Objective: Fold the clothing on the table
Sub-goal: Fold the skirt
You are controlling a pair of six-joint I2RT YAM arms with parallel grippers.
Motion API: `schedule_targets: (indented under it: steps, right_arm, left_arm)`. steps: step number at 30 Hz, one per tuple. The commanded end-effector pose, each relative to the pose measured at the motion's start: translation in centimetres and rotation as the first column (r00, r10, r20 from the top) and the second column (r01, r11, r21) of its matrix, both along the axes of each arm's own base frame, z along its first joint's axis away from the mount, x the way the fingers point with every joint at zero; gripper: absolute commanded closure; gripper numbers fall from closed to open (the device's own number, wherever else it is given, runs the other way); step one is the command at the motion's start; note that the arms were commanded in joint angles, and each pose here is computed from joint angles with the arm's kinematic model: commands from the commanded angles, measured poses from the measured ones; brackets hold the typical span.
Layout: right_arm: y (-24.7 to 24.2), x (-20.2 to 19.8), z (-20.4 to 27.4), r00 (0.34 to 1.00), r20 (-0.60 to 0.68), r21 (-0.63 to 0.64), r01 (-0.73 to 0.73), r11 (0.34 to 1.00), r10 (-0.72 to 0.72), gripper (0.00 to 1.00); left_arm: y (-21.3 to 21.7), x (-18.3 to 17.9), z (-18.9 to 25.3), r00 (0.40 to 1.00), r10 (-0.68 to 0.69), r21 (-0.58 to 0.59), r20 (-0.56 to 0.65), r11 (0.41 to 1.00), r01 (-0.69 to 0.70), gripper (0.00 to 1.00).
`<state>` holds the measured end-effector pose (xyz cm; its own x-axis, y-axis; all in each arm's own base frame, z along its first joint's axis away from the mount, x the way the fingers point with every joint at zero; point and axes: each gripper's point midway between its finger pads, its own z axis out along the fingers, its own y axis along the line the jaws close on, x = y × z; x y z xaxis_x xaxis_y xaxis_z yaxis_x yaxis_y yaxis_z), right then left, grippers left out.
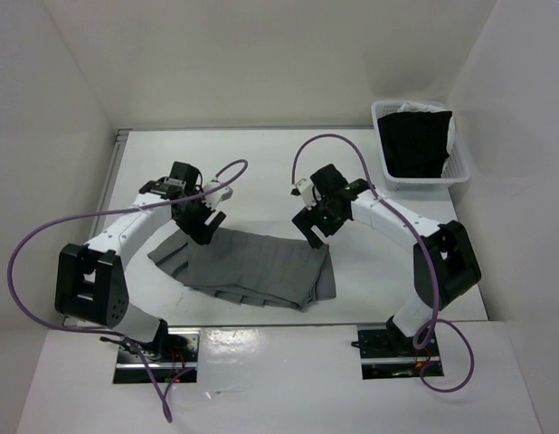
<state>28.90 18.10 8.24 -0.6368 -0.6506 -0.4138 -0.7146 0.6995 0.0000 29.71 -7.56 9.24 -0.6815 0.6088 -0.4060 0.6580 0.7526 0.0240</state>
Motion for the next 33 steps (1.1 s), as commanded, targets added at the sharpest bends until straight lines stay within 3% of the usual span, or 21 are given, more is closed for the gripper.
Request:
schedule_targets:
  steps: [1, 6, 13, 20, 26, 33]
  right_arm:
    - [0.9, 0.4, 0.8, 0.999, 0.039, 0.042, -0.006, 0.999, 0.005, 0.04]
    - [2.1, -1.4, 2.4, 0.994, -0.008, 0.118, -0.107, 0.987, 0.109, 0.02]
    - [4.0, -6.5, 0.9, 0.943, -0.06, 0.06, -0.323, 0.944, 0.327, 0.02]
    - [6.4, -9.1, -1.6, 0.888, -0.095, -0.042, -0.454, 0.89, 0.449, 0.02]
    - [8.3, -8.6, -3.8, 0.879, -0.095, -0.086, -0.475, 0.876, 0.467, 0.02]
    - [12.0, -6.9, -1.3, 0.88, 0.012, -0.05, -0.473, 0.879, 0.475, 0.02]
  left_arm:
    - [0.4, 0.6, -0.2, 0.998, 0.055, 0.055, 0.019, 0.997, -0.056, 0.17]
    - [1.5, -0.2, -0.2, 0.998, 0.049, 0.14, 0.031, 0.989, -0.053, 0.17]
    - [3.2, -1.4, 0.8, 0.998, 0.041, 0.193, 0.053, 0.98, -0.05, 0.12]
    - [4.7, 0.5, 4.5, 0.967, 0.223, 0.086, 0.121, 0.968, -0.234, 0.03]
    - [4.6, 2.0, 5.4, 0.929, 0.361, -0.056, 0.078, 0.932, -0.357, 0.01]
    - [5.8, 3.7, 7.5, 0.883, 0.465, -0.268, 0.058, 0.86, -0.435, 0.01]
